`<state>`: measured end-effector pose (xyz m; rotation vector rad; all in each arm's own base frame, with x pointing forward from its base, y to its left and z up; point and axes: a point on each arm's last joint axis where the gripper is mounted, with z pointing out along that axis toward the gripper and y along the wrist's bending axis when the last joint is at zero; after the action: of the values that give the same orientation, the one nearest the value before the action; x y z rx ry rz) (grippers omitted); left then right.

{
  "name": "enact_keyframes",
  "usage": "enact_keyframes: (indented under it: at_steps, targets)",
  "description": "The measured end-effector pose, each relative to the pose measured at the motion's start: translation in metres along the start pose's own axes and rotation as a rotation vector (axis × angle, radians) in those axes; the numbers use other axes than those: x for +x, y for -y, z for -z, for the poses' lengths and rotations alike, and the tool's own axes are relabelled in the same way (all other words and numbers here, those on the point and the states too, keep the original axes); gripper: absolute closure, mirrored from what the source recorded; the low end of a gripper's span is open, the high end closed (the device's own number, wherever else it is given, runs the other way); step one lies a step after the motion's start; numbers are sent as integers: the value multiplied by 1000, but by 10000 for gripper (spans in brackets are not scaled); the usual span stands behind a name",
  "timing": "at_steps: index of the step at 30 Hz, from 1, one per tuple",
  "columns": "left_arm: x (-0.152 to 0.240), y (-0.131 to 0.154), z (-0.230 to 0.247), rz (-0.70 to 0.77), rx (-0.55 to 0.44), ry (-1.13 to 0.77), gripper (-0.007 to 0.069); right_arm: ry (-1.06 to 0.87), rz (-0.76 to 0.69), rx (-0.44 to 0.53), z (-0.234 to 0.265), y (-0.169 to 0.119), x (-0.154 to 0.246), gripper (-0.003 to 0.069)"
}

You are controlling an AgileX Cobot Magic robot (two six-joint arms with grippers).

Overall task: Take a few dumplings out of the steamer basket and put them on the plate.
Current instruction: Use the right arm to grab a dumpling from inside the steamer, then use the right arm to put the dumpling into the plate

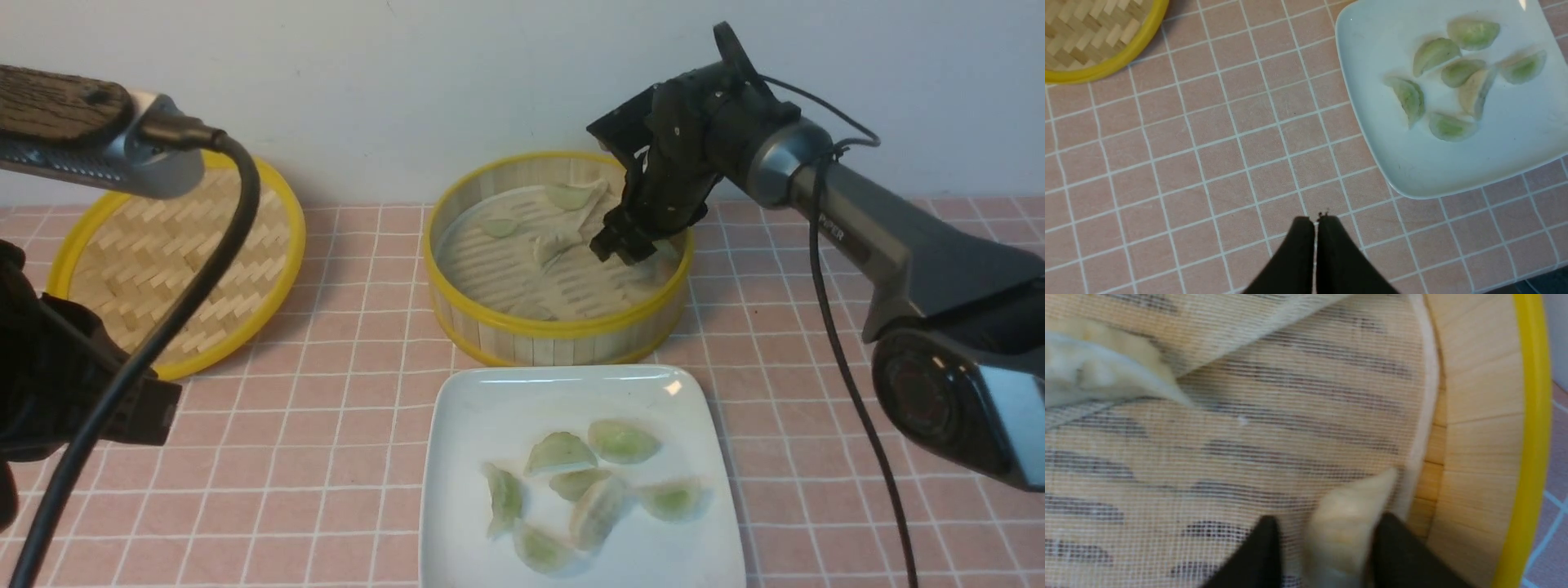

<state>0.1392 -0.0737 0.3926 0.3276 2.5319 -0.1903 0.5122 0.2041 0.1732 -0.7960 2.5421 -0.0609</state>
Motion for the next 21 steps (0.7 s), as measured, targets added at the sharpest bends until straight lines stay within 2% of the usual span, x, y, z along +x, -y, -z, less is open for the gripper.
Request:
enact_keyframes:
  at_steps: [1, 2, 7, 11, 14, 18, 21]
  targets:
    - [0, 0, 0, 1, 2, -1, 631, -2, -8, -2, 2, 1, -1, 497]
    - [0, 0, 0, 1, 2, -1, 631, -7, -12, -7, 4, 1, -1, 518]
    - [0, 0, 0, 1, 3, -1, 631, 31, -44, -43, 30, 1, -13, 494]
    - [0, 0, 0, 1, 4, -1, 631, 159, -125, -74, 79, 5, -31, 494]
    - [0, 0, 0, 1, 4, -1, 631, 235, -177, -147, 126, 3, -38, 494]
    - [1, 0, 1, 2, 6, 3, 631, 231, -198, -280, 184, -11, -23, 494]
    - [2, -1, 5, 3, 10, 16, 631, 145, -171, -322, 200, -27, 5, 494]
